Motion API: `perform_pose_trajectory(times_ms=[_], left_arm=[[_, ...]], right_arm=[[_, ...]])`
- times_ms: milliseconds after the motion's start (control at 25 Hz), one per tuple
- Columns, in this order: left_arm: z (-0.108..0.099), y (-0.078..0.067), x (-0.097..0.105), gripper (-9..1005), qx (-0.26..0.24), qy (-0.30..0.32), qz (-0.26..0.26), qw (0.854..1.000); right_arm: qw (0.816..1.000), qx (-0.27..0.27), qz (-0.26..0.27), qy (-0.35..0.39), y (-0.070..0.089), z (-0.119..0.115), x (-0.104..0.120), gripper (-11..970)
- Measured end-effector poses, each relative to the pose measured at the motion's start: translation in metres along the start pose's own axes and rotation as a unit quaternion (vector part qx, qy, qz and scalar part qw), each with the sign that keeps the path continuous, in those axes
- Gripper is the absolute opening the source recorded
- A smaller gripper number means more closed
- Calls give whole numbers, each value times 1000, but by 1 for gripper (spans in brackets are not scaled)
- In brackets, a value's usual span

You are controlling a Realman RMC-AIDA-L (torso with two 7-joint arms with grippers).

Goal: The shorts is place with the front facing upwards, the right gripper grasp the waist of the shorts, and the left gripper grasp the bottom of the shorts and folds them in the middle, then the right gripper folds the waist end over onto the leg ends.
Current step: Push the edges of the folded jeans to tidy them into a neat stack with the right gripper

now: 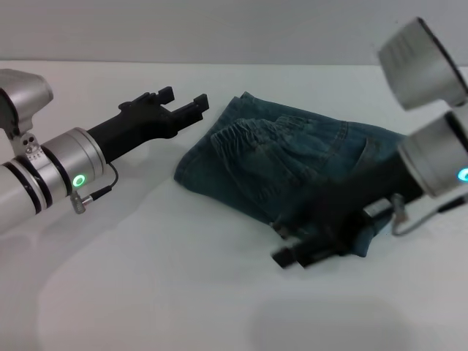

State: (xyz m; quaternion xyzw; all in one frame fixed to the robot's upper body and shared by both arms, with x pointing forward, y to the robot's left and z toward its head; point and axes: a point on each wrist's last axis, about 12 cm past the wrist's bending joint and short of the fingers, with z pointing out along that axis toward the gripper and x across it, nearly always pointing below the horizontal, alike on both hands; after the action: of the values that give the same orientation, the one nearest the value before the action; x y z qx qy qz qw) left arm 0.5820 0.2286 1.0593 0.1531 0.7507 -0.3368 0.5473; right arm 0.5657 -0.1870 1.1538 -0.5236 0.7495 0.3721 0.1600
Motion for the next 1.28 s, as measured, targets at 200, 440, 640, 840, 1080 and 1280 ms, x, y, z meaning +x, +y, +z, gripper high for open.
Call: perform_pose_trajectory(times_ms=[200, 440, 640, 840, 1080, 1280], left_arm=[[4, -1, -2, 813, 0, 0, 2, 1000], [6, -2, -4, 813, 3, -1, 4, 1000], [7, -4, -3, 813, 6, 1, 3, 1000], [6, -4, -1, 813, 7, 2, -2, 1000], [6, -5, 0, 813, 9, 2, -6, 1000], [5, -6, 0, 813, 14, 0, -7, 1000]], right_arm=[[998, 5, 43, 46, -2, 0, 17, 470], [993, 22, 72, 86, -8, 10, 34, 469], [991, 43, 86, 98, -15, 10, 42, 470], [989, 61, 94, 101, -19, 8, 46, 470], [987, 89, 104, 87, -27, -2, 48, 470], [983, 123, 112, 72, -35, -12, 51, 469]])
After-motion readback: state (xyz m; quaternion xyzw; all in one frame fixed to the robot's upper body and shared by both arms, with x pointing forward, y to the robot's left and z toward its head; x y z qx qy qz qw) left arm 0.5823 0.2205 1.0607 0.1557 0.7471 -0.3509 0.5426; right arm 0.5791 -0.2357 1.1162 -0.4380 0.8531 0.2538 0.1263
